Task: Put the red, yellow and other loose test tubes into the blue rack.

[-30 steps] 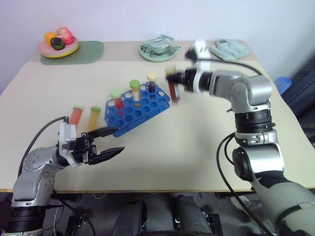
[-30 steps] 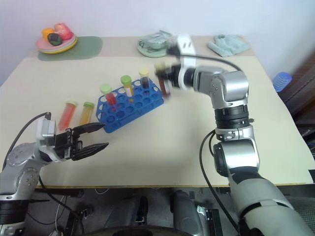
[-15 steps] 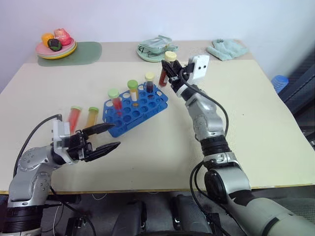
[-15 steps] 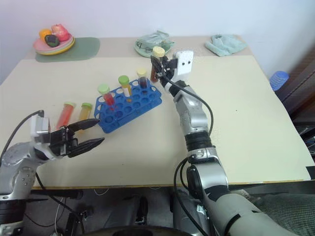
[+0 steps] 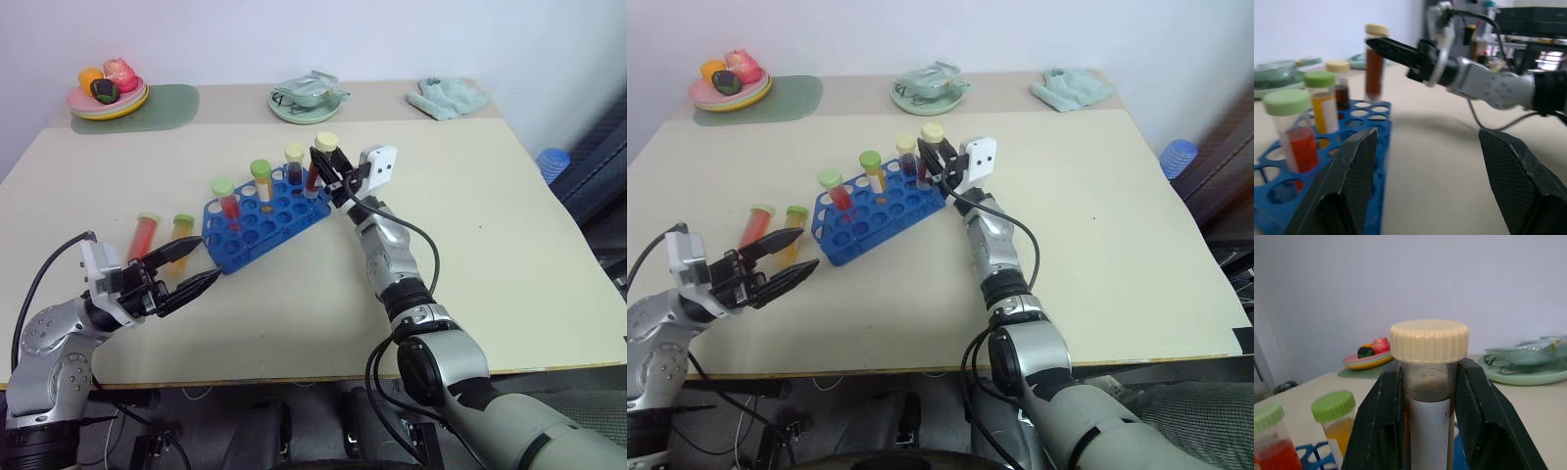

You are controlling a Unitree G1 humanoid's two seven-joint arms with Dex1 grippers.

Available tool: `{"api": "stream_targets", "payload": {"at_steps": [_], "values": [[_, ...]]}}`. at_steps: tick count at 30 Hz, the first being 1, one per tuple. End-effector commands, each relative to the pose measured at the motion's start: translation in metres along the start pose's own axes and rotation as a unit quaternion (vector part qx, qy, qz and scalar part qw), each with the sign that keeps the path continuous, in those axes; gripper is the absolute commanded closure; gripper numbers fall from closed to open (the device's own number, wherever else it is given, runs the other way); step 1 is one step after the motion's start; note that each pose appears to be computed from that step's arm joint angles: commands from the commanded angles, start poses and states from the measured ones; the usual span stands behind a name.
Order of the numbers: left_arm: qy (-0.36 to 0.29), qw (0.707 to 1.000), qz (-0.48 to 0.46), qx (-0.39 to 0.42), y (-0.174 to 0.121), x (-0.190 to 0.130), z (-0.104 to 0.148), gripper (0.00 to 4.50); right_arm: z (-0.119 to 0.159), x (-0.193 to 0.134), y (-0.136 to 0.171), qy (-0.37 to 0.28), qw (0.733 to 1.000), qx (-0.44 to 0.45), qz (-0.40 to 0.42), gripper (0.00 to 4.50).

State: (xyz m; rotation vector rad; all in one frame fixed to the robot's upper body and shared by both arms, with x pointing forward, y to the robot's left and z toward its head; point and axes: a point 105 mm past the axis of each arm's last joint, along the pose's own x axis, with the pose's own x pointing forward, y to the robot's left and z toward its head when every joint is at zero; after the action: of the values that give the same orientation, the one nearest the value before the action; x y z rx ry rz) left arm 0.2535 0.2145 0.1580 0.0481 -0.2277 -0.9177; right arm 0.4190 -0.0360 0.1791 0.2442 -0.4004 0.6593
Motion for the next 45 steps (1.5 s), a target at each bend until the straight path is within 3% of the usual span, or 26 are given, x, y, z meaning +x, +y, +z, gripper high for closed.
{"api": "stream_targets", "payload": {"at_steps": [1, 13, 30, 45], "values": [[-0.008, 0.999, 0.022, 0.023, 0.005, -0.002, 0.007, 1.14, 0.001, -0.001, 0.001, -0.006, 1.0, -0.019, 0.008, 3.7], [-0.016, 0.999, 0.037, 0.02, 0.009, -0.002, 0.006, 1.14, -0.013, -0.021, -0.009, 0.022, 0.998, -0.052, 0.008, 3.7], [-0.018, 0.999, 0.042, 0.017, 0.01, -0.003, 0.004, 1.14, -0.022, -0.012, 0.022, 0.025, 0.998, -0.04, 0.049, 3.7], [-0.018, 0.999, 0.047, 0.02, 0.009, -0.005, 0.006, 1.14, -0.026, -0.015, -0.009, 0.054, 0.998, -0.03, 0.001, 3.7]]}}
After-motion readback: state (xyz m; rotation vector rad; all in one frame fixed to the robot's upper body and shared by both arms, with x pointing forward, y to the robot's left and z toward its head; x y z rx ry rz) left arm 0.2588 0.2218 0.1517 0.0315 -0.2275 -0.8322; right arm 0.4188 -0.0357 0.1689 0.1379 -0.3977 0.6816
